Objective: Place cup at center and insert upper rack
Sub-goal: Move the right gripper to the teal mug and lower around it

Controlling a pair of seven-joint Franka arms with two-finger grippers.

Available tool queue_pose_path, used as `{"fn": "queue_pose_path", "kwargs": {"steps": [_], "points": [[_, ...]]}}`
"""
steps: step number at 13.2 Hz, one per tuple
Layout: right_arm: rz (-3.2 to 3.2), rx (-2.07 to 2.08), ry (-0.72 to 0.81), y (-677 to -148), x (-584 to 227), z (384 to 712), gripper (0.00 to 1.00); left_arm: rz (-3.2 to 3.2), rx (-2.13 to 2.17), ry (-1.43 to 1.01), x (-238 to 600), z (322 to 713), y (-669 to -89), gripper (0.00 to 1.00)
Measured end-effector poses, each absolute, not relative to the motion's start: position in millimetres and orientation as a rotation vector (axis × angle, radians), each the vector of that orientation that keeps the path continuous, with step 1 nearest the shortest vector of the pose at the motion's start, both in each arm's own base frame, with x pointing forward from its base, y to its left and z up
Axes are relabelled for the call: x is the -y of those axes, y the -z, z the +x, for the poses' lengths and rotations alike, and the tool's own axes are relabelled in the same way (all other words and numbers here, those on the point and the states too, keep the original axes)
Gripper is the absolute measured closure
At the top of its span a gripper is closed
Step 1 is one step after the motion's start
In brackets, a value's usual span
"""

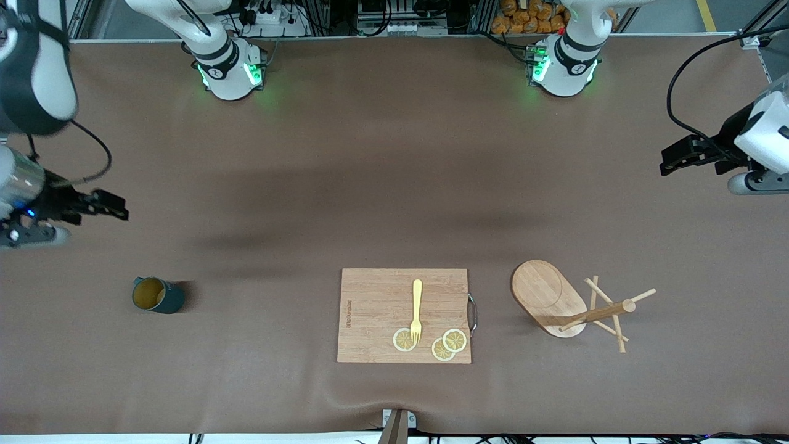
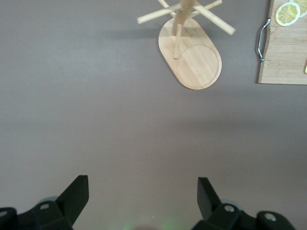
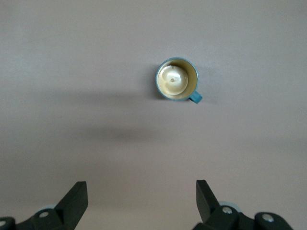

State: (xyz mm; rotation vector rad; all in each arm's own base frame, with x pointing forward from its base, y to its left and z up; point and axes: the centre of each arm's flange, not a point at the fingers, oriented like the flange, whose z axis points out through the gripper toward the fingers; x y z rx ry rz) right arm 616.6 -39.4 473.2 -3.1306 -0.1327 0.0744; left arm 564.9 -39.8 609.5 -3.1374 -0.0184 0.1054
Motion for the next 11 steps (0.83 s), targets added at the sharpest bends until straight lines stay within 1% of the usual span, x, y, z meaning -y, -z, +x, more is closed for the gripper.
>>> {"fn": "queue_pose_path", "kwargs": {"steps": [2, 5, 11], "points": [[-3.139, 0.133, -0.068, -438.0, 39.7, 632.6, 0.00, -3.137, 0.019, -0.105, 44.5, 564.5, -609.5, 0.00], [-3.148, 0.136, -0.060, -397.5, 39.5, 647.7, 0.00, -3.137, 0.025, -0.108, 43.5, 564.9, -608.5, 0.00], [-3.173, 0.158, 0.039, -309.6, 35.0, 675.8, 0.00, -3.136, 0.024, -0.110, 43.5, 565.4, -607.5, 0.00]]}}
